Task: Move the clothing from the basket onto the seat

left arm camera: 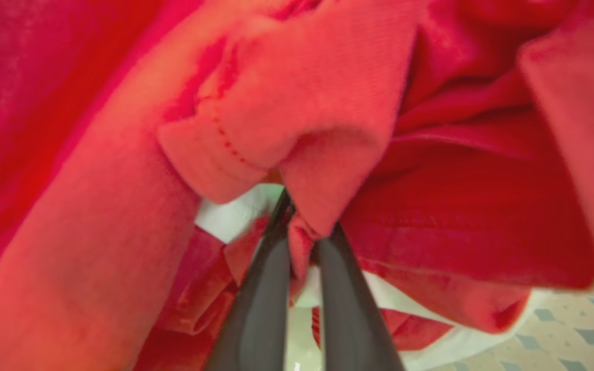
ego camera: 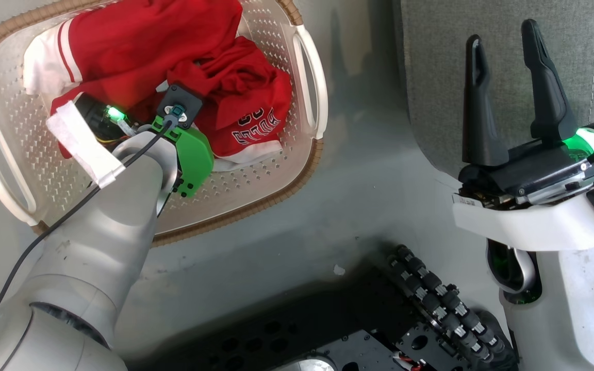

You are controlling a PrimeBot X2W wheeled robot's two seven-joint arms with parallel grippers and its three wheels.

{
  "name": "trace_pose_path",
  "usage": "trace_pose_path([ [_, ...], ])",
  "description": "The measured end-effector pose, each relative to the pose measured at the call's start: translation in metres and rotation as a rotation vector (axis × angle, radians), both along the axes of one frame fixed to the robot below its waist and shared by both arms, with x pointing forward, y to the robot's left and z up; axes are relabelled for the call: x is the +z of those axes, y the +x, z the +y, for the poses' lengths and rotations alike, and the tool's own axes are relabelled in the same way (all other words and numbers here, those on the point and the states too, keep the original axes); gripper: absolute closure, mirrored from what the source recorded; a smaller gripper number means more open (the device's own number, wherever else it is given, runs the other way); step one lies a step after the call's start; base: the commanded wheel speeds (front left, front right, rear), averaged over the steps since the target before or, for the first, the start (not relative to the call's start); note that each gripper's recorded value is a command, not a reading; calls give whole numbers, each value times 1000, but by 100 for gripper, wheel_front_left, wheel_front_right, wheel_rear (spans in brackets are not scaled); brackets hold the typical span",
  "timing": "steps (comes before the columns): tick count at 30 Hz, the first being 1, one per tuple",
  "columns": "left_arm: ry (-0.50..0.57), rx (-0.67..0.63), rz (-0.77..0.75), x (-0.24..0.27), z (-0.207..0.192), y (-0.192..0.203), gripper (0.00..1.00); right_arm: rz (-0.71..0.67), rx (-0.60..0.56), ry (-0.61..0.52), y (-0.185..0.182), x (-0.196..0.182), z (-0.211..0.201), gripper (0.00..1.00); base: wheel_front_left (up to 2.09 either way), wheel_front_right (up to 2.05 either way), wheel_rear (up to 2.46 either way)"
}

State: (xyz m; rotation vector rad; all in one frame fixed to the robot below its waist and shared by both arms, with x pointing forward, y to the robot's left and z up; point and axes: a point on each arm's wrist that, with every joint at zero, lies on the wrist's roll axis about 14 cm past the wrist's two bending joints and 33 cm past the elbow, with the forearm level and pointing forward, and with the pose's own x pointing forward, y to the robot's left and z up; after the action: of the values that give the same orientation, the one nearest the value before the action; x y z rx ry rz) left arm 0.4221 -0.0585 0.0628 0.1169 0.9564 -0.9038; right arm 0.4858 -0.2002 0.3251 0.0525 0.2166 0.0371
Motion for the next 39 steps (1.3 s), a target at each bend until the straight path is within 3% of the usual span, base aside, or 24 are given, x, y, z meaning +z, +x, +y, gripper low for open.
trace_pose_path([
  [13,-70,83,-25,46,1,7,100,-59,43,-1,6,27,14,0,0,0,0],
  [30,-246,245,-202,179,3,19,100,-156,61,3,-10,96,26,0,0,0,0],
  [39,-333,319,-371,260,20,27,100,-204,61,17,-32,137,30,0,0,0,0],
])
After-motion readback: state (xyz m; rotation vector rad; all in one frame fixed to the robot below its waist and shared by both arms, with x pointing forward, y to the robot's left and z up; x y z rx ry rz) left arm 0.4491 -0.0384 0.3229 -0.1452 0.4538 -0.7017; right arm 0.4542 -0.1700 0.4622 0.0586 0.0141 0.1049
